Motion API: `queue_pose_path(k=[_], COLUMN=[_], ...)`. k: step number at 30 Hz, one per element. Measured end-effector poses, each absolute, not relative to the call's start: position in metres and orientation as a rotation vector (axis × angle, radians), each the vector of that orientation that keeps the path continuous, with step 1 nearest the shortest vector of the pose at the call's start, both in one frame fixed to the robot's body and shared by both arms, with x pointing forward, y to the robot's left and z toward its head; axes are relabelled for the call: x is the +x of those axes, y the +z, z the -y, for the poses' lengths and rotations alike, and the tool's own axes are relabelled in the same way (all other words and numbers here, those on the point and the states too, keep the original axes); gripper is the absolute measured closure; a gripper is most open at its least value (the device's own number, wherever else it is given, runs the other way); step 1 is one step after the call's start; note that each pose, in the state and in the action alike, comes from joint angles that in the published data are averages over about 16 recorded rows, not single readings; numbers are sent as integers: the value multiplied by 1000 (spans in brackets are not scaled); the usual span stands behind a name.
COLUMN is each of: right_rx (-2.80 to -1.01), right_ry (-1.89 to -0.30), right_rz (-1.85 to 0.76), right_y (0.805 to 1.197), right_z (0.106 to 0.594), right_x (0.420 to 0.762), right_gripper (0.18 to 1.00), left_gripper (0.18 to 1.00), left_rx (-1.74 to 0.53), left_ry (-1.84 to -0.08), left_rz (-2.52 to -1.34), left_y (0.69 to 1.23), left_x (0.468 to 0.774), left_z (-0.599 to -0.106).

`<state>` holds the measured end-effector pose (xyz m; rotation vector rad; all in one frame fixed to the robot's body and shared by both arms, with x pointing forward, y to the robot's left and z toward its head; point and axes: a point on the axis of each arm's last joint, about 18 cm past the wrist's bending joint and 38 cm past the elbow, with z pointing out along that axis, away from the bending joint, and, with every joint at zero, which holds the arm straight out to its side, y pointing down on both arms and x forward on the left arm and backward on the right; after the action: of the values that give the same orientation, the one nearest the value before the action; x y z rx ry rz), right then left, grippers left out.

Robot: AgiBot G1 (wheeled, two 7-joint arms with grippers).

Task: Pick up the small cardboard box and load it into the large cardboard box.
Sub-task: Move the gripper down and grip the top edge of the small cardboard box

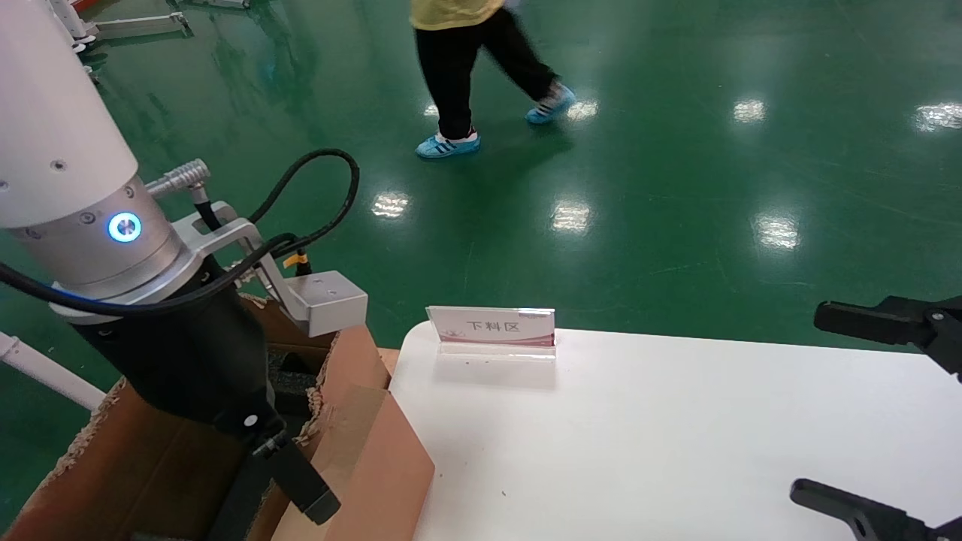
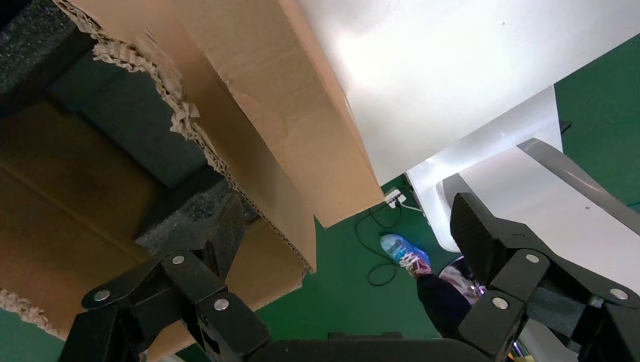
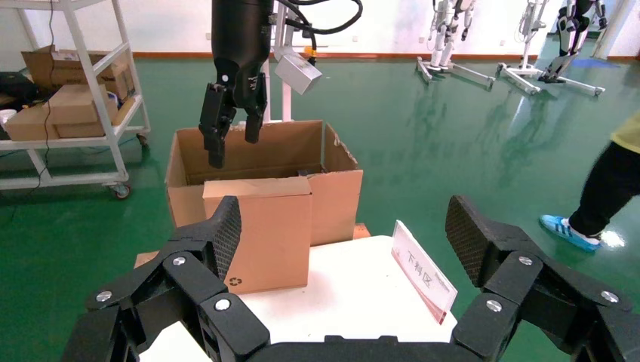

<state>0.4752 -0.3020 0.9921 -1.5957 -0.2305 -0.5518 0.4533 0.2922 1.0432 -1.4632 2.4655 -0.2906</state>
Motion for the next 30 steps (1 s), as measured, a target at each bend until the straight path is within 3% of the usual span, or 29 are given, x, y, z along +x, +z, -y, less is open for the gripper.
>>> queue_pose_path(k=[14, 30], right_rx=[-1596, -1596], right_ry=[-552, -552], right_rz=[230, 230], right_y=[992, 992], right_z=[302, 302], right_x=[475, 475], right_gripper=[184, 184], left_gripper=[189, 189], left_rx=[-1470, -1501], left_ry=[-286, -262], left_rz=[-2469, -2429], left_y=[1038, 970], left_x=[459, 529], left_z=[-292, -306])
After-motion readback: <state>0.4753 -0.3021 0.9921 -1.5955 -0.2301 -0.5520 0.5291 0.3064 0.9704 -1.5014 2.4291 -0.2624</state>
